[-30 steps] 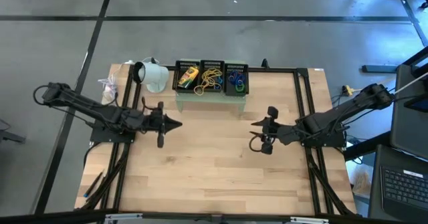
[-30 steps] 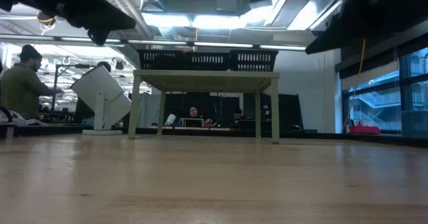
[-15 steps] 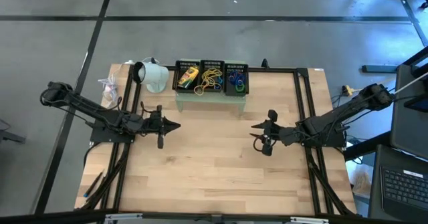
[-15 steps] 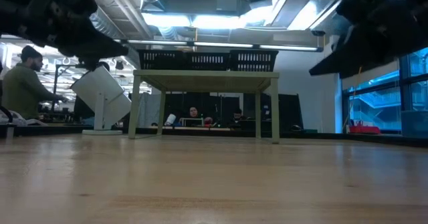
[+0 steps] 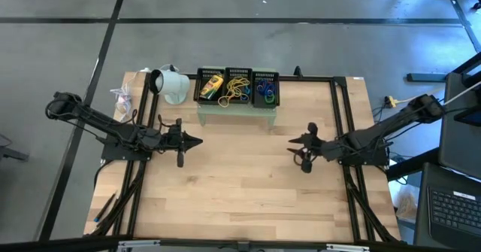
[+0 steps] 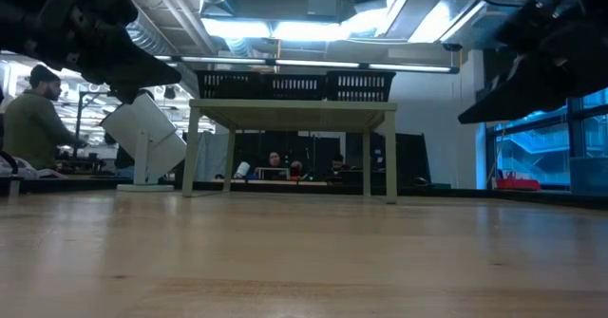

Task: Pick & Place Office Desk Supplies
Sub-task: Return to Home Position

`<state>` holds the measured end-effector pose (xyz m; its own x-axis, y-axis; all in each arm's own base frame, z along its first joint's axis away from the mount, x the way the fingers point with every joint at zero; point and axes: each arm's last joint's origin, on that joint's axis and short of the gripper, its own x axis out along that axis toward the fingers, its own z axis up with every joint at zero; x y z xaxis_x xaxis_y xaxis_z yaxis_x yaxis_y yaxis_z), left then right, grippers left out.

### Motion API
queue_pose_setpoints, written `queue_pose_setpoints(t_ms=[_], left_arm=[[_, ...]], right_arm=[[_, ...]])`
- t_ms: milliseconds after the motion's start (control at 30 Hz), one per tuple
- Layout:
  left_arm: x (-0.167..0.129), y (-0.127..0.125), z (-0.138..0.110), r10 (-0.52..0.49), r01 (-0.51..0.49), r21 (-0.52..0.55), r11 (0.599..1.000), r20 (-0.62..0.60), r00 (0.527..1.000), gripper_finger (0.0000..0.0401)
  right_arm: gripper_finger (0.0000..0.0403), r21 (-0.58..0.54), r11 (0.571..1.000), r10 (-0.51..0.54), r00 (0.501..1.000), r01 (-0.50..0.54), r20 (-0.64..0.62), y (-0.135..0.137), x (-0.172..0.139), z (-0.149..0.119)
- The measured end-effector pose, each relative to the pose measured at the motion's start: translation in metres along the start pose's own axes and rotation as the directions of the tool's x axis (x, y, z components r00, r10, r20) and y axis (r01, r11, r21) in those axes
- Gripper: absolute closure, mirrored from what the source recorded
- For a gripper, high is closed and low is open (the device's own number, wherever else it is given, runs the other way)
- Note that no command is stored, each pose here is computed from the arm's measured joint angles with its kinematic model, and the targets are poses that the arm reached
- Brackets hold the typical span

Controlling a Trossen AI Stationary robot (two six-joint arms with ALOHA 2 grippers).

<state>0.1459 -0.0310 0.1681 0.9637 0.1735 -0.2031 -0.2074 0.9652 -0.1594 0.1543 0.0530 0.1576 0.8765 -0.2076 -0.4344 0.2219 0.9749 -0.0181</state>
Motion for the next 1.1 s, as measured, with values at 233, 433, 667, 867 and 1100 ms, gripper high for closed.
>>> queue_pose_setpoints(t_ms=[233,433,667,867,1100], left_arm=[[0.000,0.000,0.000,0.000,0.000,0.000,1.000,0.000,1.000,0.0399],[0.000,0.000,0.000,0.000,0.000,-0.010,1.000,0.000,1.000,0.0399],[0.000,0.000,0.000,0.000,0.000,-0.010,1.000,-0.001,1.000,0.0396],[0.000,0.000,0.000,-0.009,0.009,-0.010,1.000,-0.004,1.000,0.0395],[0.000,0.000,0.000,-0.010,0.010,-0.009,1.000,-0.004,1.000,0.0395]], right_arm=[[0.0250,0.039,0.999,0.016,0.998,-0.018,0.054,-0.009,-0.010,-0.006],[0.0250,0.041,0.999,0.019,0.998,-0.022,0.065,-0.012,-0.015,-0.006],[0.0250,0.051,0.998,0.023,0.996,-0.028,0.082,-0.016,-0.021,-0.004],[0.0250,0.052,0.999,-0.005,0.998,0.001,0.068,-0.022,-0.027,-0.007],[0.0250,0.079,0.997,-0.008,0.998,0.002,0.069,-0.024,-0.030,-0.007]])
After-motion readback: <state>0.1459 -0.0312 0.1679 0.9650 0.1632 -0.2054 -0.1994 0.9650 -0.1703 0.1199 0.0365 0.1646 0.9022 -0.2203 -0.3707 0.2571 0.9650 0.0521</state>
